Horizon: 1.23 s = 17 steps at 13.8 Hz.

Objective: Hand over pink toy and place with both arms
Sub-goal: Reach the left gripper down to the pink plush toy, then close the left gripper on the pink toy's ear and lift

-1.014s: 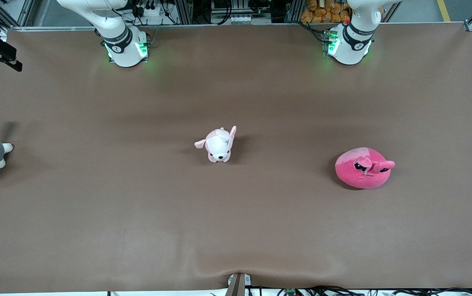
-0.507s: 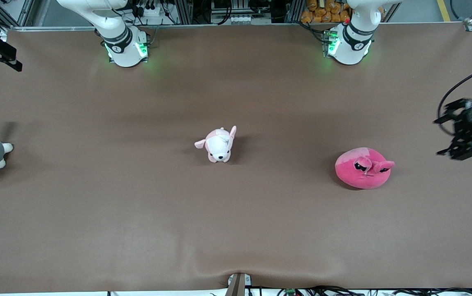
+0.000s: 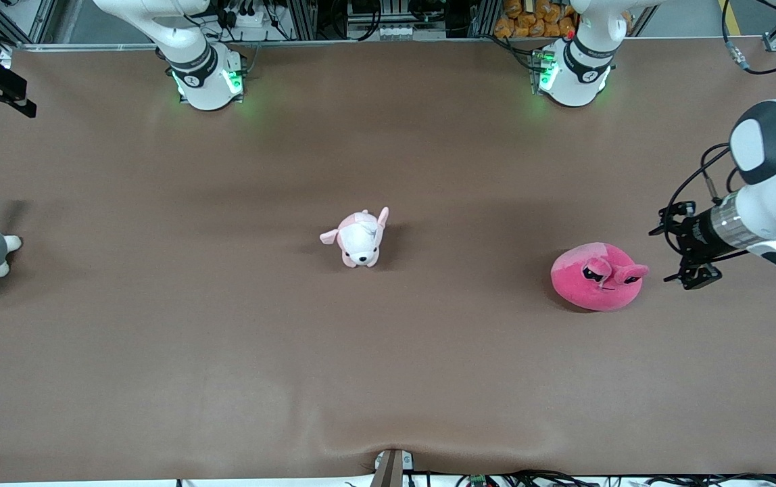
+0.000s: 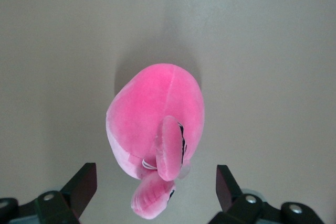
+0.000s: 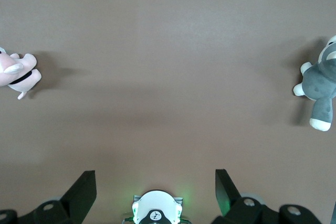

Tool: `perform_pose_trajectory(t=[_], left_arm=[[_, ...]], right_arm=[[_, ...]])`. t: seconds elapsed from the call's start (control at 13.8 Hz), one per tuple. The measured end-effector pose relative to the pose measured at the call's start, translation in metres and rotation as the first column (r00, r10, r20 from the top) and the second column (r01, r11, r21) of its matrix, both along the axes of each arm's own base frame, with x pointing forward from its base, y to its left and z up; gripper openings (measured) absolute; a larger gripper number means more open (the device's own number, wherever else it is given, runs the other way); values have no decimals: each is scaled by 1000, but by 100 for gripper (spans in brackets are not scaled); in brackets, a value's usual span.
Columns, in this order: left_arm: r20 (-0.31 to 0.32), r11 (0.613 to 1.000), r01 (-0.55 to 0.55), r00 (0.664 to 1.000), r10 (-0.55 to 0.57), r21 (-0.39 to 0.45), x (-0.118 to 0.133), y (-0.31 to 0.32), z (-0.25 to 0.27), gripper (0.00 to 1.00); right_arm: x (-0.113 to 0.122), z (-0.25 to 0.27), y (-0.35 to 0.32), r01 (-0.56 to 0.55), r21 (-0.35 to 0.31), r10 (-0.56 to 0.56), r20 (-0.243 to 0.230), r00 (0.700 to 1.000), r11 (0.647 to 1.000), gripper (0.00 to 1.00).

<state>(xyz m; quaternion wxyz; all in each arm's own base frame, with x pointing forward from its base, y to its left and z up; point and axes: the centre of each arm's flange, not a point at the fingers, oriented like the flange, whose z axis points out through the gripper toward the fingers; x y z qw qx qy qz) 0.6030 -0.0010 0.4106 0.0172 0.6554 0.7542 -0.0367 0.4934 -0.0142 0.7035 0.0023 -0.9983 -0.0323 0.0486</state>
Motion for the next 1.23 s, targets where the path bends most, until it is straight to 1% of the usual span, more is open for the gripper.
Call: perform_pose_trajectory(t=[0.22, 0.51, 0.58, 0.65, 0.72, 0.8, 0.87, 0.94, 1.01, 1.16, 1.23], left_arm=[[12, 1000, -3, 1000, 3, -5, -2, -6, -9, 100], [3, 1000, -5, 1000, 5, -8, -3, -13, -19, 100], [4, 1000, -6, 1000, 6, -10, -2, -13, -23, 96], [8, 1000, -7, 1000, 7, -11, 0, -13, -29, 96], [9, 1000, -8, 1000, 8, -13, 2, -13, -35, 92], [9, 1000, -10, 1000, 10, -15, 3, -12, -41, 92], [10, 1000, -11, 1000, 11, -17, 5, -12, -46, 85], [9, 1000, -12, 1000, 12, -19, 6, -12, -51, 85], [7, 1000, -12, 1000, 12, -20, 7, -12, -55, 80], [5, 1000, -13, 1000, 13, -21, 7, -12, -58, 56], [5, 1000, -13, 1000, 13, -21, 7, -12, -58, 46]], right_arm=[[0, 0, 0, 0, 0, 0, 0, 1000, 1000, 100], [0, 0, 0, 0, 0, 0, 0, 1000, 1000, 100], [0, 0, 0, 0, 0, 0, 0, 1000, 1000, 100], [0, 0, 0, 0, 0, 0, 0, 1000, 1000, 100], [0, 0, 0, 0, 0, 0, 0, 1000, 1000, 100], [0, 0, 0, 0, 0, 0, 0, 1000, 1000, 100], [0, 0, 0, 0, 0, 0, 0, 1000, 1000, 100], [0, 0, 0, 0, 0, 0, 0, 1000, 1000, 100], [0, 0, 0, 0, 0, 0, 0, 1000, 1000, 100], [0, 0, 0, 0, 0, 0, 0, 1000, 1000, 100], [0, 0, 0, 0, 0, 0, 0, 1000, 1000, 100]])
